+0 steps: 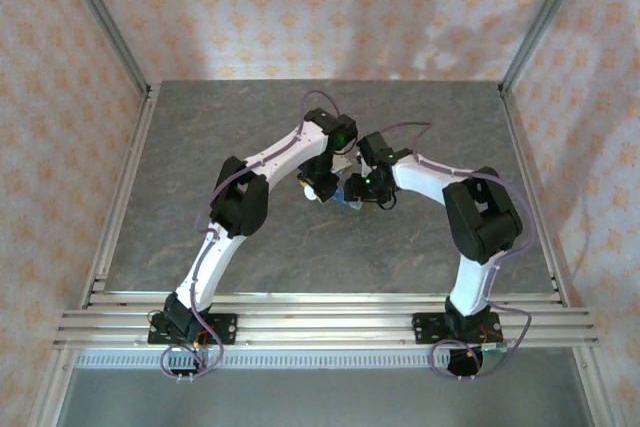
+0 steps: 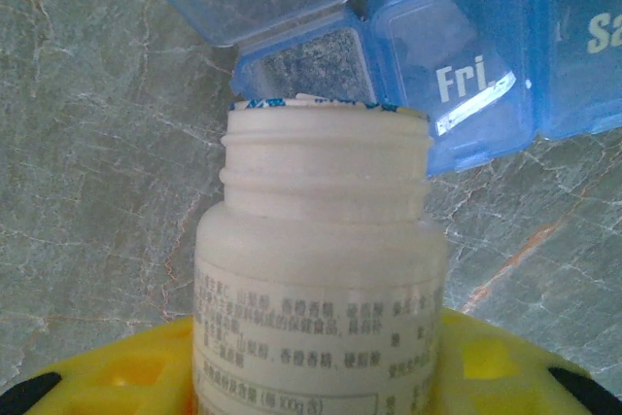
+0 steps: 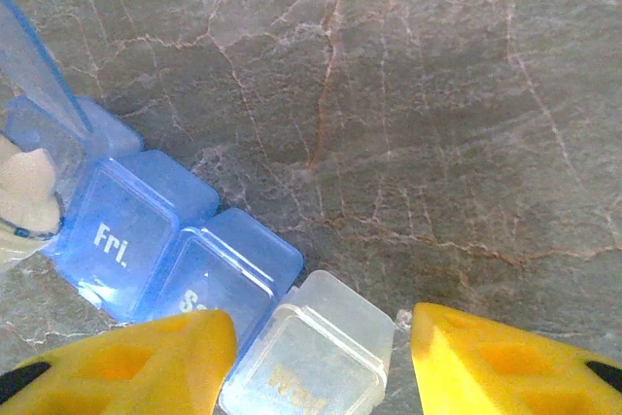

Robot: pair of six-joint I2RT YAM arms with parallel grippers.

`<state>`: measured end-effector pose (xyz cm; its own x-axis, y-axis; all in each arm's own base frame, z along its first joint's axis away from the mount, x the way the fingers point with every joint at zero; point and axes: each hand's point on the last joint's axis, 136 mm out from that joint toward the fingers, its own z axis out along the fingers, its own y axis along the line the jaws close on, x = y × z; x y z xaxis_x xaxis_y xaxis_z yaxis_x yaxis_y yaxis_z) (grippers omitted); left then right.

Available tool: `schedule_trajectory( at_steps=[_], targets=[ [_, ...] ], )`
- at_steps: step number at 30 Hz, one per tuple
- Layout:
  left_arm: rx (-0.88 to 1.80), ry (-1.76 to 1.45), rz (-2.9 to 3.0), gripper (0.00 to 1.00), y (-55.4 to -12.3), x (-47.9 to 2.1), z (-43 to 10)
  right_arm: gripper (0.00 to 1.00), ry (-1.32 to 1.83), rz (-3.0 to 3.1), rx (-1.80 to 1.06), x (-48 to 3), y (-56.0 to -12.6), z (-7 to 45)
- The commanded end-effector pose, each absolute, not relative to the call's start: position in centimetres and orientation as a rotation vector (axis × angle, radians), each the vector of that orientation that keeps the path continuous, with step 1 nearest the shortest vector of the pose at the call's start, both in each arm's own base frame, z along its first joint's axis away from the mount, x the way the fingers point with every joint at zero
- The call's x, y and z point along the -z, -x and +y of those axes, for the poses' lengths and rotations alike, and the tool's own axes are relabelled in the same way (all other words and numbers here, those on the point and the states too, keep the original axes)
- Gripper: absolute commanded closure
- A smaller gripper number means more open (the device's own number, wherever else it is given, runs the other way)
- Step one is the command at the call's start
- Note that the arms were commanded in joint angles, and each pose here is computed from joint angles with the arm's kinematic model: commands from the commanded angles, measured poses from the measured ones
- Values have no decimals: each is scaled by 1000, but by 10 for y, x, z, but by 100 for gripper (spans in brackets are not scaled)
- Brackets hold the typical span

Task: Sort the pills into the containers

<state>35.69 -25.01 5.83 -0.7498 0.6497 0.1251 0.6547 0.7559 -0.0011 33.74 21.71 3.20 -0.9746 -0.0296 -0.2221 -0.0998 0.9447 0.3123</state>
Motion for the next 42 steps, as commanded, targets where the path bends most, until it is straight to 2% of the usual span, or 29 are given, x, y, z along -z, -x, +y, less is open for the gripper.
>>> schedule_trajectory(
  at_steps=[1, 42],
  targets=[
    [119, 1085, -2772, 100, -351, -57, -243, 46, 73, 3009, -357, -1, -307, 200],
    [101, 1108, -2818, 100, -357, -69, -246, 45, -1, 2925, -554, -36, -305, 216]
  ],
)
